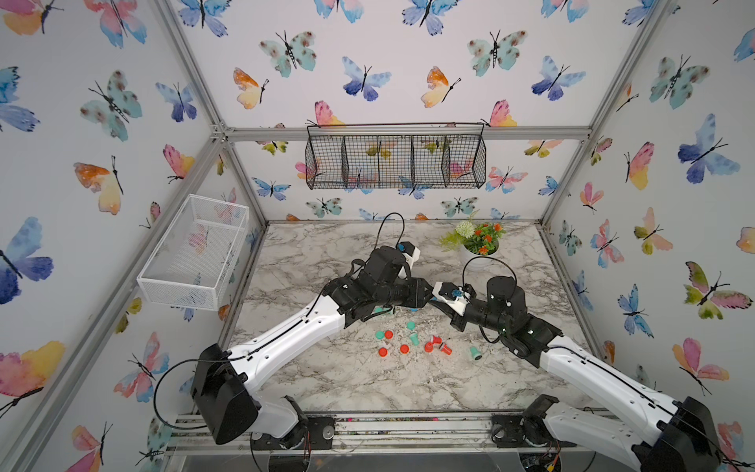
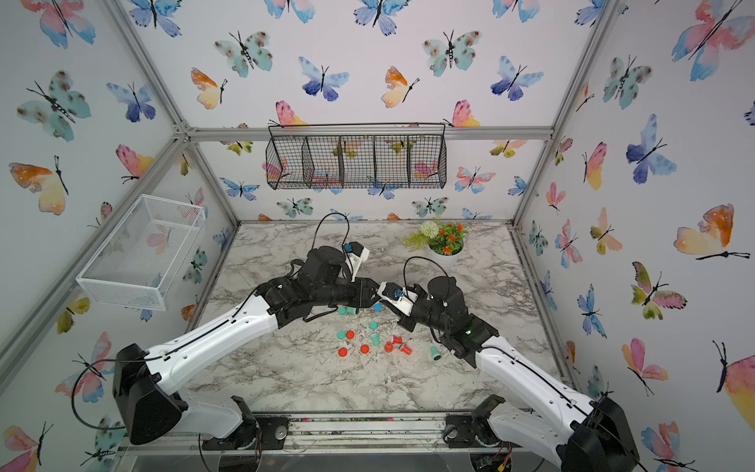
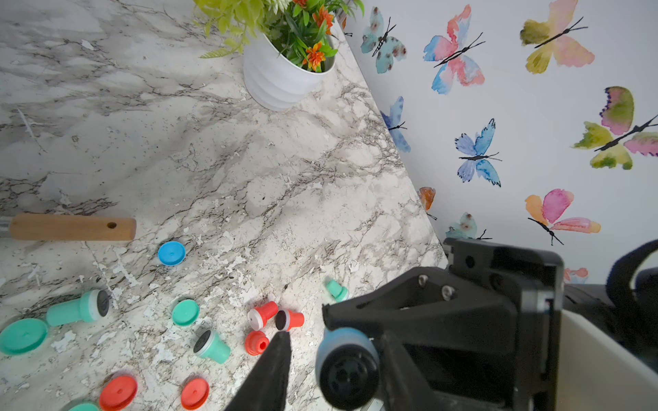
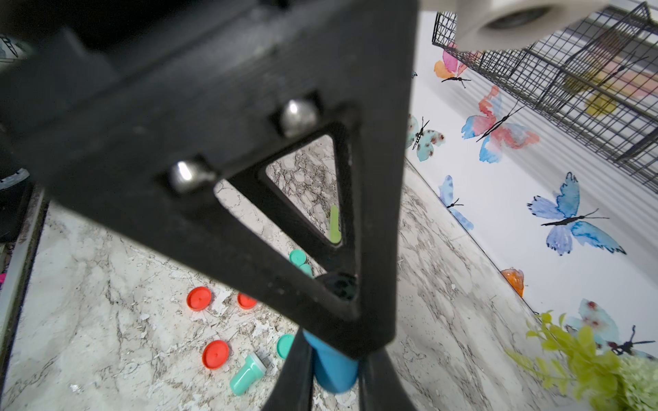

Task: Close the stamp cap
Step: Pick up the stamp from the center of the board.

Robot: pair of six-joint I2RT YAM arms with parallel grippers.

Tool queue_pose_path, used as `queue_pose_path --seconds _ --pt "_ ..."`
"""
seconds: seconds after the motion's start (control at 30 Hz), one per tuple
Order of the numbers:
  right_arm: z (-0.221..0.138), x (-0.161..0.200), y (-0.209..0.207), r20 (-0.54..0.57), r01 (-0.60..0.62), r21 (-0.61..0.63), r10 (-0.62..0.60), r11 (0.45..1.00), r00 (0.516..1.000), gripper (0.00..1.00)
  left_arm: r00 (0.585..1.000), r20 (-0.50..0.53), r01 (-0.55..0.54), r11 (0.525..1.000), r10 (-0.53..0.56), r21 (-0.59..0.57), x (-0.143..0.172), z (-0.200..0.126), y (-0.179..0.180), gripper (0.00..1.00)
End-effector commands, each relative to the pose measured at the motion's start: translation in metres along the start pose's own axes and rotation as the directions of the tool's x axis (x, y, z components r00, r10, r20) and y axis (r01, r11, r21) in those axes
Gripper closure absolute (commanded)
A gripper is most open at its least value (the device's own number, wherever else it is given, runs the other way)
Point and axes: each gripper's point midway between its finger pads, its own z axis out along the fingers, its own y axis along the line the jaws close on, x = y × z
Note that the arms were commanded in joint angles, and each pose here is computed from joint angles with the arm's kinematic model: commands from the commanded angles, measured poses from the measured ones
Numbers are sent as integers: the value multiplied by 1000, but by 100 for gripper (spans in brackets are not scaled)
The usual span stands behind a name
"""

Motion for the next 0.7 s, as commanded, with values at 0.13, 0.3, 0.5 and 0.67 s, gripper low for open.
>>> queue_pose_path --seconds 0.13,0.3,0.5,0.67 --pt "-3 -14 0 44 2 -1 -2 1000 999 98 1000 -15 -4 1000 4 8 1 4 -6 59" --pt "-3 -14 -2 40 -2 6 2 1000 999 98 1000 -28 -4 1000 5 17 5 6 -8 58" --pt "-3 -14 -2 39 -8 10 8 1000 999 98 999 -40 -4 1000 5 18 9 7 -8 62" --pt "-3 -14 -2 39 -10 10 9 1000 999 98 999 -41 -8 1000 9 23 9 8 -9 67"
